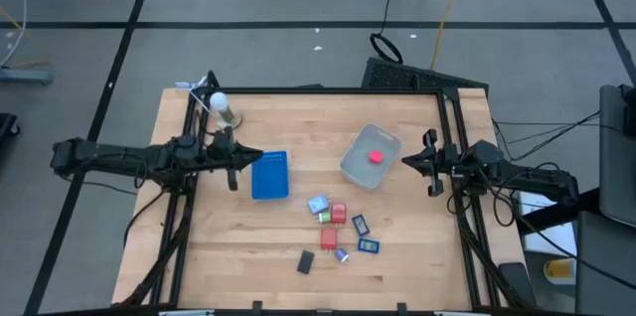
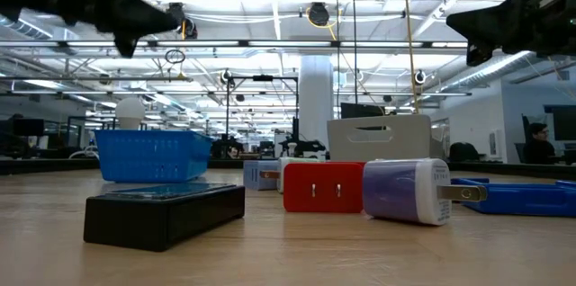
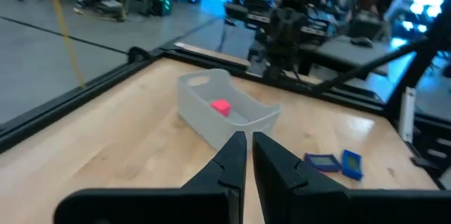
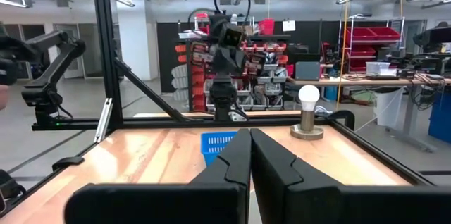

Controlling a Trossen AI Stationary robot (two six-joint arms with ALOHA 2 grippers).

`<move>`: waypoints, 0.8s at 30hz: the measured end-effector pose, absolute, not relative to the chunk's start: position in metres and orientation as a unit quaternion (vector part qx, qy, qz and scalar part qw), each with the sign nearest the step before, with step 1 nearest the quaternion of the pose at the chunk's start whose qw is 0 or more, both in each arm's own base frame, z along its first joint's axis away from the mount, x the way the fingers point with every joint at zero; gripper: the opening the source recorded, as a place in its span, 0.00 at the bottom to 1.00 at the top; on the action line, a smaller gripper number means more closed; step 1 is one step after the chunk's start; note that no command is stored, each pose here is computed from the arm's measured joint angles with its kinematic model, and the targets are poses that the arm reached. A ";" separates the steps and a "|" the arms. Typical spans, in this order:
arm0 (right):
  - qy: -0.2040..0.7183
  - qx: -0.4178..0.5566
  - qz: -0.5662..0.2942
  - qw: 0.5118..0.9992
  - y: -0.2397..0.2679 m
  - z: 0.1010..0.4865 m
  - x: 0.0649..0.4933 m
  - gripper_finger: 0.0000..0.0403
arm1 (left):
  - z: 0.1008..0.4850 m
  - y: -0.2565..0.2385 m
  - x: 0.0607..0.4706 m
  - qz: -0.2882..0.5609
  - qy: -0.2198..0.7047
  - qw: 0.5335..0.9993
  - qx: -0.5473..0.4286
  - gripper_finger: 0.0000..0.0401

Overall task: Pick & Place Office items
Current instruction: Put the black digital clock into the blue bin

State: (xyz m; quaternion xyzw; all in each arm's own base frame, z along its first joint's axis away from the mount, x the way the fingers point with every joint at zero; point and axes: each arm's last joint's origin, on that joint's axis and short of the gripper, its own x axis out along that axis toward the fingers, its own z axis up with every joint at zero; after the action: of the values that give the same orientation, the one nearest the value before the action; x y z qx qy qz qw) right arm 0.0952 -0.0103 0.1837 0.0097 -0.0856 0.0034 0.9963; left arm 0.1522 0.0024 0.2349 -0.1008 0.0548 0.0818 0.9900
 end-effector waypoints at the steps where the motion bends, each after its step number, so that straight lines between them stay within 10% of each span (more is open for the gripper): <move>1: -0.086 0.012 0.004 0.996 -0.010 0.184 0.095 0.00 | 0.240 0.000 0.158 0.076 0.060 0.990 -0.100 0.06; 24: -0.097 0.035 0.004 0.995 -0.010 0.186 0.095 0.00 | 0.238 -0.097 0.280 -0.081 0.289 0.954 -0.027 0.07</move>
State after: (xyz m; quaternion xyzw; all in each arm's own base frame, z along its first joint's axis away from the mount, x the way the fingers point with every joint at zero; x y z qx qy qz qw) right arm 0.0948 -0.0103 0.1860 0.0349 -0.0971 0.0044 0.9947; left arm 0.2798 -0.0969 0.2381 -0.0272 0.2887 -0.0812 0.9536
